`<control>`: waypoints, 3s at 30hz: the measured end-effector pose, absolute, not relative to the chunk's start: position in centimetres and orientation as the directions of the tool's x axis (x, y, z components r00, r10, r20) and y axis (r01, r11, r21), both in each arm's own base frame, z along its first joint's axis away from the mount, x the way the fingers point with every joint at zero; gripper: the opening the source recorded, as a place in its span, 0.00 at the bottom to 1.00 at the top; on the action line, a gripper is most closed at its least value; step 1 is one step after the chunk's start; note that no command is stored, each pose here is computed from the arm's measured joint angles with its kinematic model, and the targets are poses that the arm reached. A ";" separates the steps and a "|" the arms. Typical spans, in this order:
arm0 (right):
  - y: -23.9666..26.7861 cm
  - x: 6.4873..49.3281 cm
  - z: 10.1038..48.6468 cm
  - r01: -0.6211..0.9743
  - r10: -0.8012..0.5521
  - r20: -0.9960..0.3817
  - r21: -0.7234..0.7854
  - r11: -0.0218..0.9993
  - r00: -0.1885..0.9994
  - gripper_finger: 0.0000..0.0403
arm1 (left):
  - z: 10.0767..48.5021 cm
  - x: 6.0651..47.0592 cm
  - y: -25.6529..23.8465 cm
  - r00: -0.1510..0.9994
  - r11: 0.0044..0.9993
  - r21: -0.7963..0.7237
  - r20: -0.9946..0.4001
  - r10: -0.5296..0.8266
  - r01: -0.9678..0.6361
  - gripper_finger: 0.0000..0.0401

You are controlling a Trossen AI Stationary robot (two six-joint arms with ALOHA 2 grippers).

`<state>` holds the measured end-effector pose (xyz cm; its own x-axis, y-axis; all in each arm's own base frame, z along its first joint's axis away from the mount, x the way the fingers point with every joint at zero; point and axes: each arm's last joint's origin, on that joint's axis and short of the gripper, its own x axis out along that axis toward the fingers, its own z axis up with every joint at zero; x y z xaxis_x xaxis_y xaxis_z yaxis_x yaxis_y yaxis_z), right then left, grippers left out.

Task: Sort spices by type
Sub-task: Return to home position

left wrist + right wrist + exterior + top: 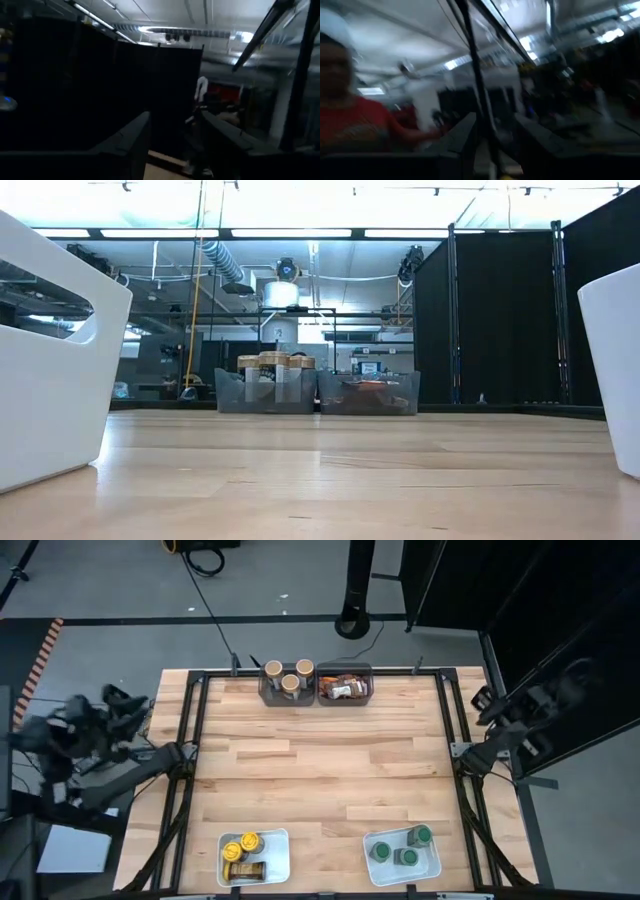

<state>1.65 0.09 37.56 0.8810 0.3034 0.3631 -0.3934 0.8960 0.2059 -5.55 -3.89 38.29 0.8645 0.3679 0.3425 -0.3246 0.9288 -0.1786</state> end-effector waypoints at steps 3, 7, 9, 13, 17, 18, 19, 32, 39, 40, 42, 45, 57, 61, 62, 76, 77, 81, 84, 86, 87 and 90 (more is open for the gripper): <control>0.3 1.7 34.5 -0.440 0.304 0.459 0.226 0.869 0.835 0.33 | 36.3 -3.5 -3.3 0.904 0.941 -0.229 0.292 0.312 -0.251 0.43; 1.3 3.0 31.7 -0.426 0.289 0.457 0.231 0.875 0.841 0.33 | 35.5 -0.7 -2.3 0.958 0.978 -0.195 0.261 0.120 -0.069 0.43; 1.7 3.2 31.2 -0.456 0.318 0.457 0.231 0.859 0.831 0.33 | 34.5 0.2 -1.9 0.961 0.978 -0.208 0.274 0.036 0.023 0.43; 2.0 3.7 30.2 -0.436 0.290 0.458 0.252 0.864 0.840 0.33 | 33.3 1.1 -1.6 0.953 0.961 -0.227 0.289 -0.090 0.160 0.43; 2.3 4.2 29.5 -0.426 0.271 0.478 0.252 0.869 0.836 0.33 | 31.1 2.5 -0.4 0.977 0.942 -0.320 0.210 -0.030 0.098 0.43; 2.6 4.4 28.9 -0.423 0.279 0.467 0.237 0.874 0.839 0.33 | 30.6 2.8 -0.1 0.979 0.941 -0.331 0.203 -0.001 0.069 0.43; 2.8 4.7 28.4 -0.425 0.287 0.464 0.225 0.877 0.838 0.33 | 30.3 3.0 0.3 0.978 0.940 -0.339 0.203 0.039 0.033 0.43; 4.3 6.4 23.8 -0.400 0.315 0.365 0.183 0.898 0.876 0.33 | 25.1 6.1 3.1 0.938 0.910 -0.384 0.231 0.259 -0.156 0.43; 4.5 6.4 23.8 -0.452 0.380 0.375 0.127 0.883 0.846 0.33 | 21.6 8.0 3.2 0.925 0.907 -0.365 0.226 0.306 -0.211 0.43; 4.5 6.3 23.8 -0.459 0.388 0.376 0.120 0.880 0.842 0.33 | 21.3 8.2 3.1 0.919 0.907 -0.356 0.230 0.319 -0.226 0.43; 4.6 6.3 23.7 -0.468 0.402 0.370 0.107 0.877 0.838 0.33 | 20.6 8.5 2.8 0.917 0.906 -0.334 0.210 0.340 -0.259 0.43; 4.8 6.6 23.0 -0.453 0.415 0.296 0.069 0.889 0.860 0.33 | 19.7 9.1 2.3 0.919 0.904 -0.321 0.179 0.352 -0.284 0.43; 4.0 7.7 20.1 -0.039 0.048 0.133 -0.065 0.997 0.990 0.33 | 17.9 10.1 0.0 0.972 0.941 -0.300 0.125 0.201 -0.156 0.43; 4.2 8.4 17.1 -0.033 0.033 0.055 -0.001 0.999 0.998 0.33 | 17.6 10.1 -0.4 0.988 0.946 -0.309 0.087 0.128 -0.095 0.43; 4.2 8.4 17.2 -0.030 0.028 0.060 0.033 0.999 0.998 0.33 | 17.6 10.1 -0.5 0.990 0.951 -0.301 0.088 0.108 -0.077 0.43; 4.0 8.5 17.0 0.049 -0.048 0.042 -0.021 0.999 0.998 0.33 | 17.5 10.1 -1.1 0.992 0.958 -0.267 0.087 -0.088 0.109 0.43; 4.0 8.5 17.0 0.051 -0.050 0.042 -0.021 0.998 0.998 0.33 | 17.5 10.1 -1.1 0.992 0.957 -0.267 0.087 -0.090 0.111 0.43; 4.0 8.5 17.0 0.051 -0.050 0.043 -0.020 0.998 0.998 0.33 | 17.5 10.1 -1.1 0.992 0.956 -0.270 0.089 -0.091 0.112 0.43; 4.0 8.5 17.0 0.051 -0.050 0.043 -0.020 0.998 0.998 0.33 | 17.6 10.1 -1.1 0.992 0.957 -0.266 0.090 -0.091 0.112 0.43; 4.0 8.5 17.0 0.051 -0.050 0.043 -0.020 0.998 0.998 0.33 | 17.6 10.1 -1.1 0.991 0.957 -0.266 0.094 -0.091 0.113 0.43; 4.0 8.5 17.0 0.051 -0.050 0.043 -0.020 0.998 0.998 0.33 | 17.6 10.1 -1.1 0.992 0.957 -0.266 0.093 -0.090 0.112 0.43; 4.0 8.5 17.0 0.051 -0.050 0.043 -0.020 0.998 0.998 0.33 | 17.6 10.1 -1.1 0.992 0.958 -0.266 0.093 -0.088 0.110 0.43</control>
<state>8.53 4.03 17.04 0.9978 -0.0502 0.0432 0.0511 0.9985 -0.0200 10.12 -1.08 17.59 0.9918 -0.0879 0.0931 0.1098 0.9577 -0.2658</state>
